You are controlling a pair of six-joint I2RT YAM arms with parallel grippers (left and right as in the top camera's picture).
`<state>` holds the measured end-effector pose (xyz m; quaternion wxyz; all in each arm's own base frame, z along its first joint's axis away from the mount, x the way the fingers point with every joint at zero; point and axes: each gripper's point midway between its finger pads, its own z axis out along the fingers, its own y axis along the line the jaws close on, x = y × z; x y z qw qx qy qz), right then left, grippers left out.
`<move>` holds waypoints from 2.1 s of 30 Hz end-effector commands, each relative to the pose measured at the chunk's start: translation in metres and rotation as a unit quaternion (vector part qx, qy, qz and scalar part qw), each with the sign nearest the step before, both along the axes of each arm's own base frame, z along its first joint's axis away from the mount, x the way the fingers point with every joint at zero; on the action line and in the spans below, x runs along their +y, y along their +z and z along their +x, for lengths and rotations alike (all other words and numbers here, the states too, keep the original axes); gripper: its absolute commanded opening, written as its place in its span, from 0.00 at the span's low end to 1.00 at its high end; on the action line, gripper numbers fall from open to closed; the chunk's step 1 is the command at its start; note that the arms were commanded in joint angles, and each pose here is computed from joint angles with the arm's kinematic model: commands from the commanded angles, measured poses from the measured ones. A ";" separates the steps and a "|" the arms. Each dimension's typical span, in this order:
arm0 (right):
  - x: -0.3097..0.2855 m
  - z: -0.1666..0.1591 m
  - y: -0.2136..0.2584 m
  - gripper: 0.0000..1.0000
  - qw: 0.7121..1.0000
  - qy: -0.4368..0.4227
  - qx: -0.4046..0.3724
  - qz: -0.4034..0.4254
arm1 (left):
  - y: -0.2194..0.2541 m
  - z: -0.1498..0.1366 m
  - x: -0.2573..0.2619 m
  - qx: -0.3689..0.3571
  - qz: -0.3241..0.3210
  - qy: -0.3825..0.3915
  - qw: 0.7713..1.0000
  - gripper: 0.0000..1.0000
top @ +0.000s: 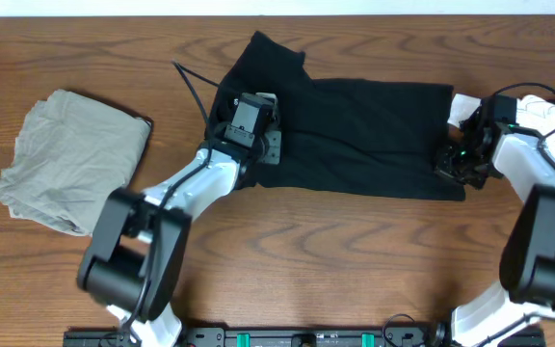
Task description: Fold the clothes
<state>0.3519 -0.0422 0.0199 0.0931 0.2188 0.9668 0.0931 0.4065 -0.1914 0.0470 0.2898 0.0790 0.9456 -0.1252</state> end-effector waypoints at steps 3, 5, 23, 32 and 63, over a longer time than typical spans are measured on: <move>0.008 0.009 0.085 0.08 0.992 0.054 -0.108 -0.036 | 0.045 -0.020 -0.024 0.001 -0.043 -0.054 0.998 0.06; 0.019 0.003 0.095 0.08 0.990 0.081 -0.114 -0.036 | 0.035 -0.031 -0.025 0.024 -0.033 -0.061 0.997 0.06; 0.109 -0.023 0.058 0.12 0.961 0.270 -0.056 -0.024 | -0.036 -0.040 -0.004 0.084 0.037 -0.034 0.995 0.07; 0.147 -0.032 0.030 0.13 0.948 0.317 -0.019 -0.016 | -0.045 -0.045 0.005 0.106 0.045 -0.026 0.993 0.07; 0.132 0.062 -0.021 0.22 0.973 0.184 -0.112 -0.088 | -0.052 -0.058 0.011 0.134 0.053 -0.018 0.989 0.06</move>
